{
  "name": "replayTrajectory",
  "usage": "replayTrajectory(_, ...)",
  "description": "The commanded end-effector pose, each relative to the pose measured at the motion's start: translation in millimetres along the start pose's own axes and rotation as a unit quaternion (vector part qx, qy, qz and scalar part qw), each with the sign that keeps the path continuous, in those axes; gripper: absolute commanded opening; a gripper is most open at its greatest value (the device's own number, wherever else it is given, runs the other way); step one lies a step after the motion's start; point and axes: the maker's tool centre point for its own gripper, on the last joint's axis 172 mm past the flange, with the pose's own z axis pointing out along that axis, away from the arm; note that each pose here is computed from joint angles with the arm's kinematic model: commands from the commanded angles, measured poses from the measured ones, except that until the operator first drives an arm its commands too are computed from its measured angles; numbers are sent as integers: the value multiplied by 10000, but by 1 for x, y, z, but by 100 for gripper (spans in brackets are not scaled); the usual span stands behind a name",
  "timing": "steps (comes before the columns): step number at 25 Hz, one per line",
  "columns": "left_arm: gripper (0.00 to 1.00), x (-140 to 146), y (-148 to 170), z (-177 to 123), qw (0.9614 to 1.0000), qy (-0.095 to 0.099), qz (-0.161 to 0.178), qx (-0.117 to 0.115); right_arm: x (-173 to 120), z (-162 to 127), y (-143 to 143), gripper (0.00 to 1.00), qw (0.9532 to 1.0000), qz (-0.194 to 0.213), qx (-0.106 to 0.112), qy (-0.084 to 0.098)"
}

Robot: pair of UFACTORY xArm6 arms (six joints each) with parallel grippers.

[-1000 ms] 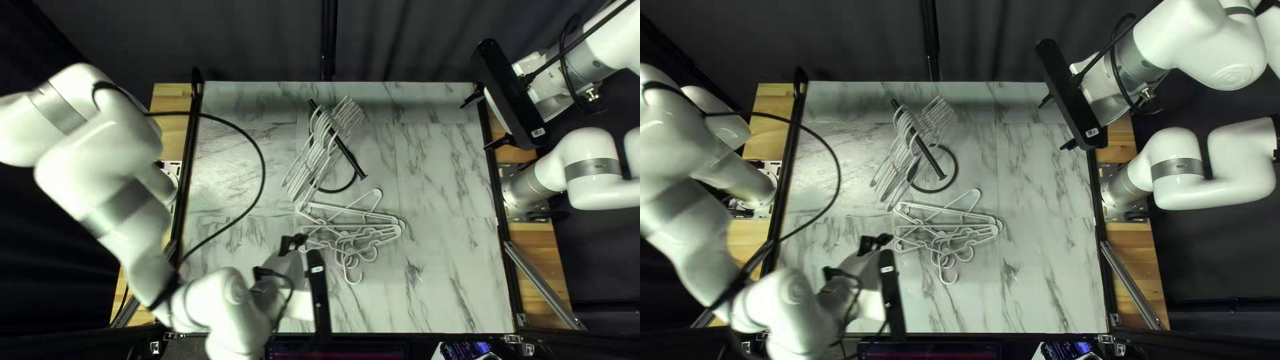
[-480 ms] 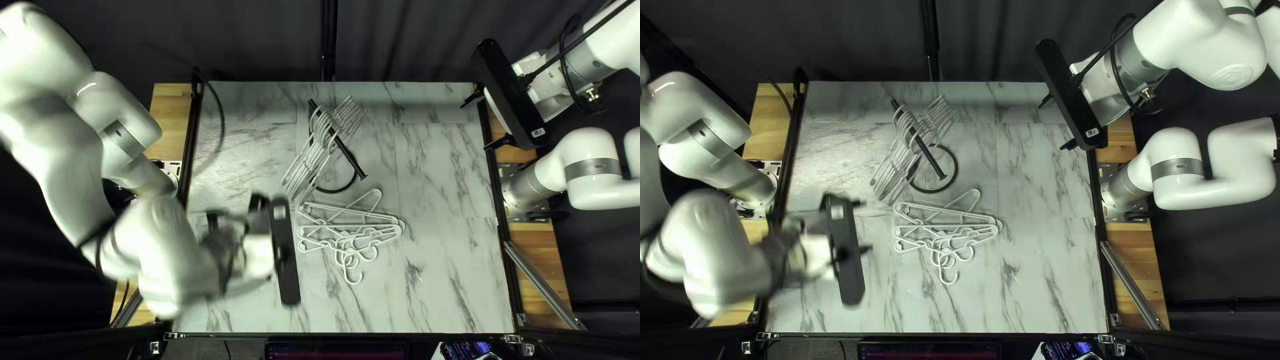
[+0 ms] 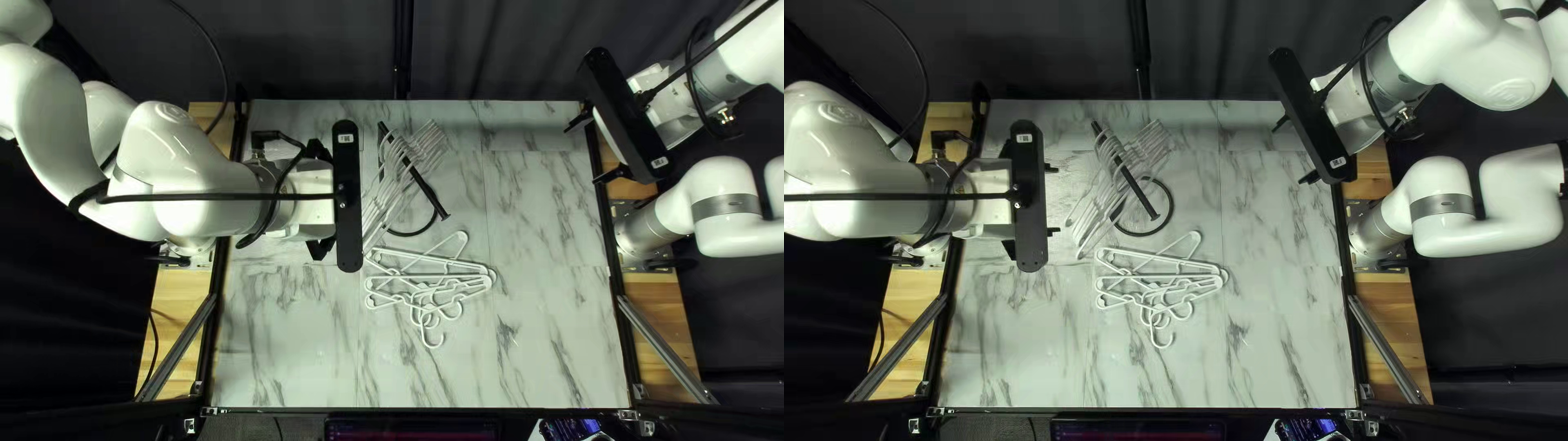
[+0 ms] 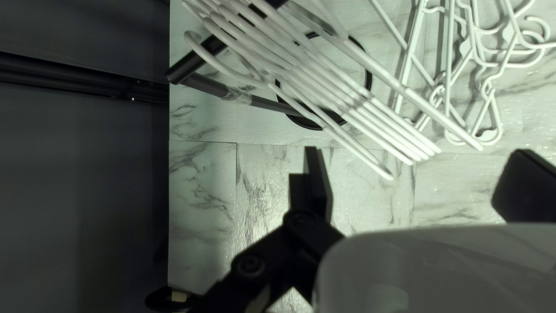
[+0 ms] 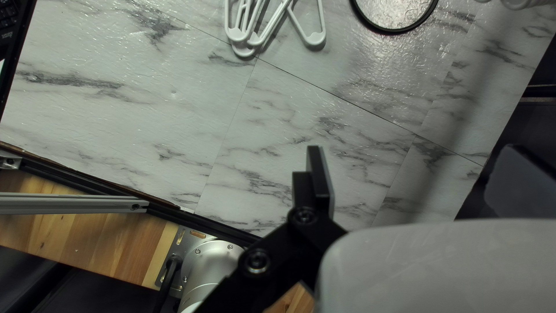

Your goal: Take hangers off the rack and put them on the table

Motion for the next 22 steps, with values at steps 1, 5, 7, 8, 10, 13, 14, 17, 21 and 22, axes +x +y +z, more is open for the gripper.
replayTrajectory(1, 100, -1, -3, -3, 10000, -7, -71, -8, 0, 0, 0, 100, 10000, 0, 0, 0)
replayTrajectory(5, 100, 10, -52, -24, 9989, -9, -462, 39, 0, 0, 0, 100, 10000, 0, 0, 0)
replayTrajectory(7, 100, 12, -82, -32, 9973, -35, -735, -15, 0, 0, 0, 100, 10000, 0, 0, 0)
replayTrajectory(8, 100, 12, -100, -37, 9959, -57, -900, -31, 0, 0, 0, 100, 10000, 0, 0, 0)
replayTrajectory(10, 100, 11, -130, -45, 9925, -100, -1217, -44, 0, 0, 0, 100, 10000, 0, 0, 0)
replayTrajectory(13, 100, 9, -160, -53, 9859, -130, -1667, -38, 0, 0, 0, 100, 10000, 0, 0, 0)
replayTrajectory(14, 100, 9, -168, -56, 9836, -129, -1796, -28, 0, 0, 0, 100, 10000, 0, 0, 0)
replayTrajectory(17, 100, 10, -177, -68, 9787, -11, -2053, -80, 0, 0, 0, 100, 10000, 0, 0, 0)
replayTrajectory(21, 100, 8, -172, -76, 9816, 184, -1871, -330, 0, 0, 0, 100, 10000, 0, 0, 0)
replayTrajectory(22, 100, 3, -171, -77, 9845, 226, -1667, -487, 0, 0, 0, 100, 10000, 0, 0, 0)
